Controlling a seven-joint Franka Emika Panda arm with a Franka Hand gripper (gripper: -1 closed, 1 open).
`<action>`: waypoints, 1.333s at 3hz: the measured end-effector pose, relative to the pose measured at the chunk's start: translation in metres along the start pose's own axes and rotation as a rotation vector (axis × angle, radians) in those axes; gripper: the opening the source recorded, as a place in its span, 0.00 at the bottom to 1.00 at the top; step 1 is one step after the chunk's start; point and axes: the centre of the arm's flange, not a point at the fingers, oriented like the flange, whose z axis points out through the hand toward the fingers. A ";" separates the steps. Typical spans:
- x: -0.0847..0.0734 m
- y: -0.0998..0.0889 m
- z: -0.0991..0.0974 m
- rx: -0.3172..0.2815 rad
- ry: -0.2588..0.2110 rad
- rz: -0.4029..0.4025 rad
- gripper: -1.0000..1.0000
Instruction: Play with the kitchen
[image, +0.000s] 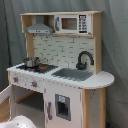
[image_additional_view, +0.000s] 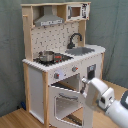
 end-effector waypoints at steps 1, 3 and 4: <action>-0.003 -0.026 -0.004 0.033 0.003 0.070 1.00; -0.021 -0.065 -0.004 0.079 -0.030 0.220 1.00; -0.036 -0.081 -0.005 0.104 -0.079 0.315 1.00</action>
